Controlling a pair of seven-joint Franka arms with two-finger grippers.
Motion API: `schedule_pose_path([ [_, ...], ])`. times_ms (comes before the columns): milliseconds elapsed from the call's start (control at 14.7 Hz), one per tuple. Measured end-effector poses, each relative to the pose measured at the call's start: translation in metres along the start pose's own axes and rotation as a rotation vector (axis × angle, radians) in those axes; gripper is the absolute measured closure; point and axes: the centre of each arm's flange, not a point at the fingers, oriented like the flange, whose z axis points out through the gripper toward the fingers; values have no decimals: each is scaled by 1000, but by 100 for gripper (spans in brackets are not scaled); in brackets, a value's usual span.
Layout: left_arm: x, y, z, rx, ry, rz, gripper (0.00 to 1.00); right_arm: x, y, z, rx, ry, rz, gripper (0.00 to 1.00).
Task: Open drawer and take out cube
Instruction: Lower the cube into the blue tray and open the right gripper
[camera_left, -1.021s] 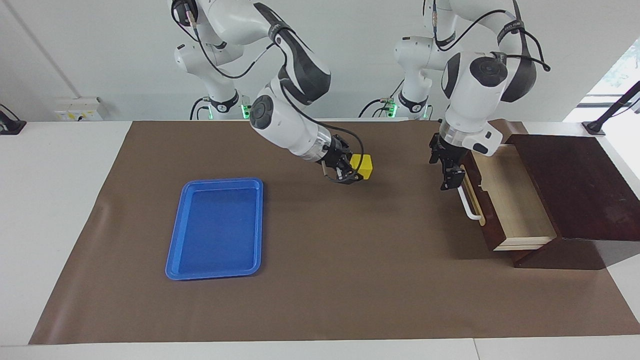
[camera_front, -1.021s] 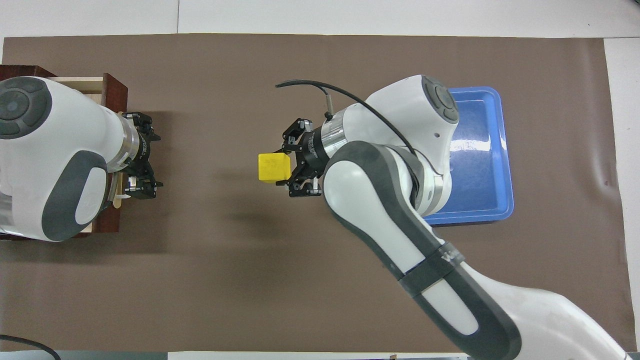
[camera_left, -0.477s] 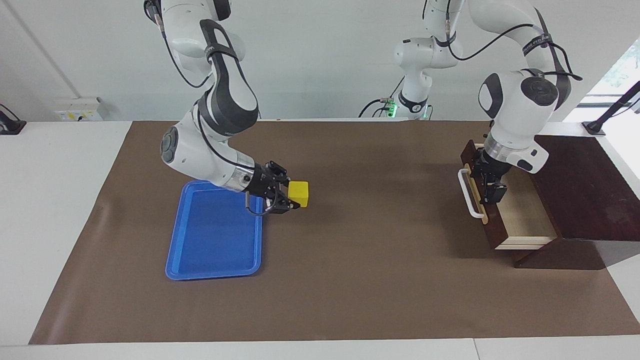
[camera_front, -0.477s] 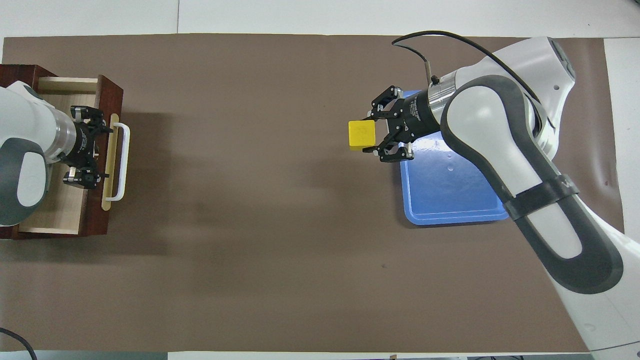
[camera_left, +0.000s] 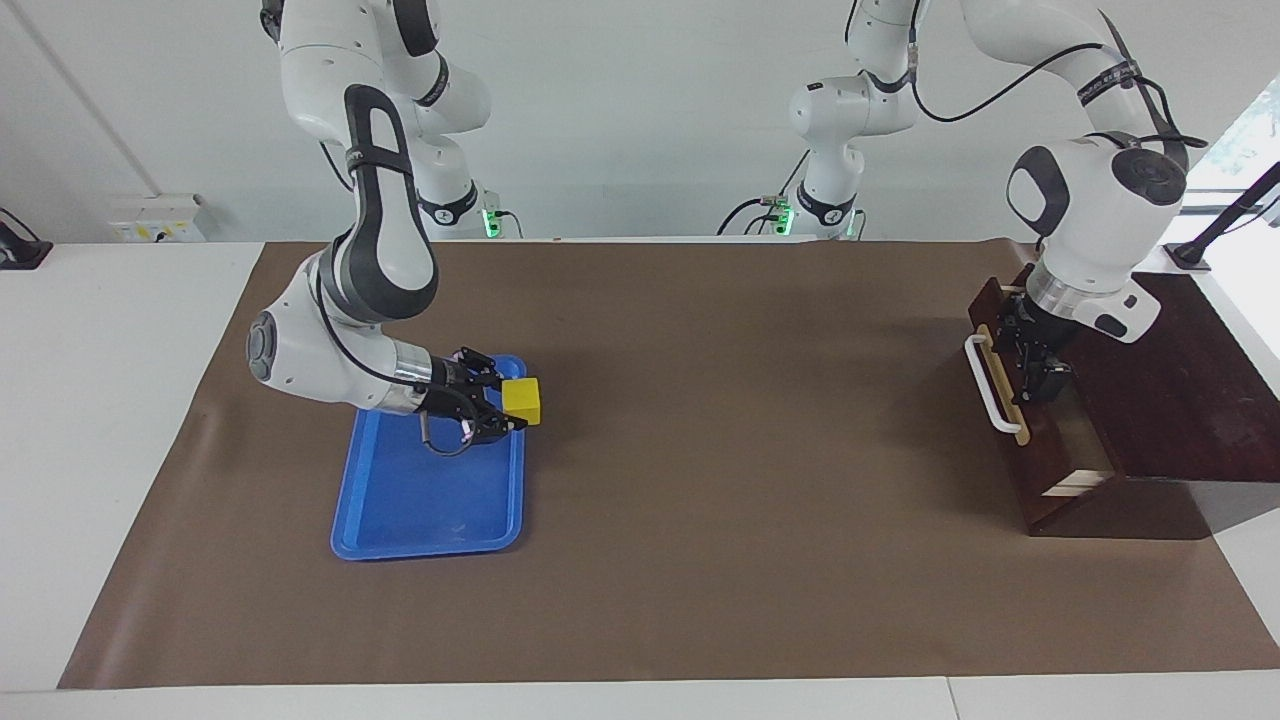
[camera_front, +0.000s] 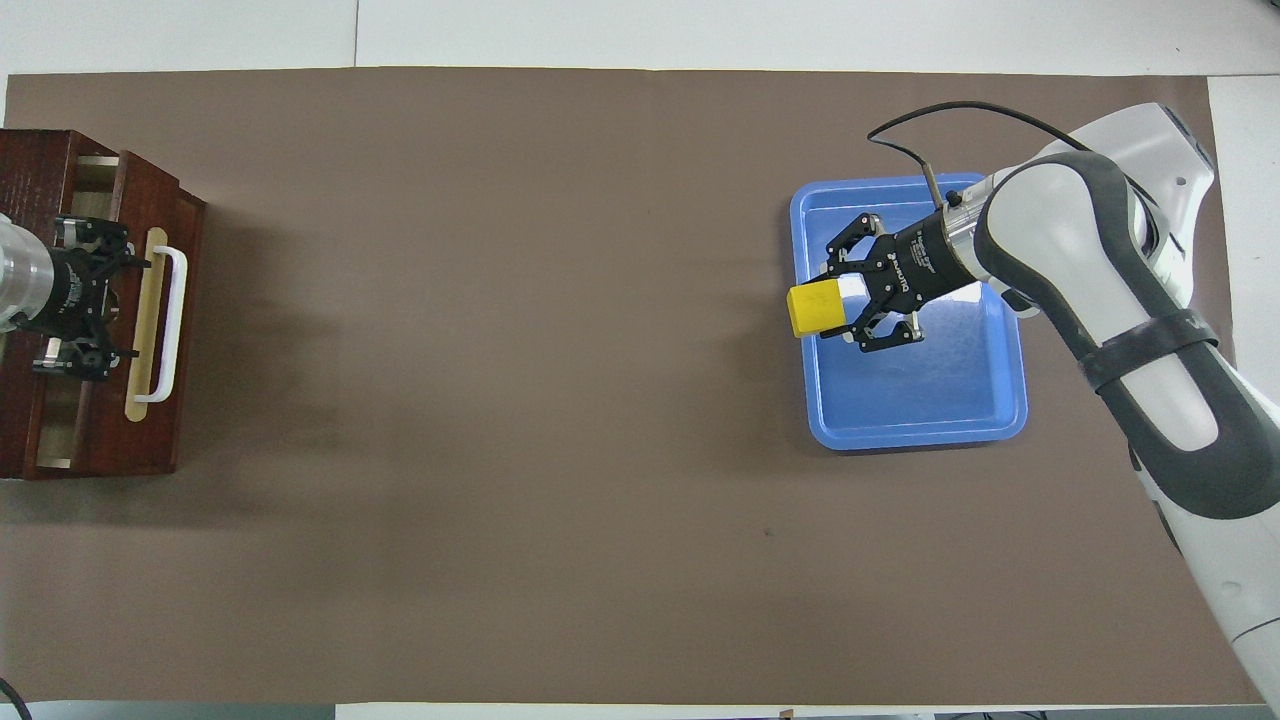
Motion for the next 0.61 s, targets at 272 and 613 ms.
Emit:
schedule_pose_path([
  [272, 29, -8, 1, -4, 4, -8, 0, 40, 22, 2, -17, -12, -6, 42],
  [613, -22, 4, -40, 42, -11, 109, 0, 70, 43, 3, -9, 5, 22, 42],
])
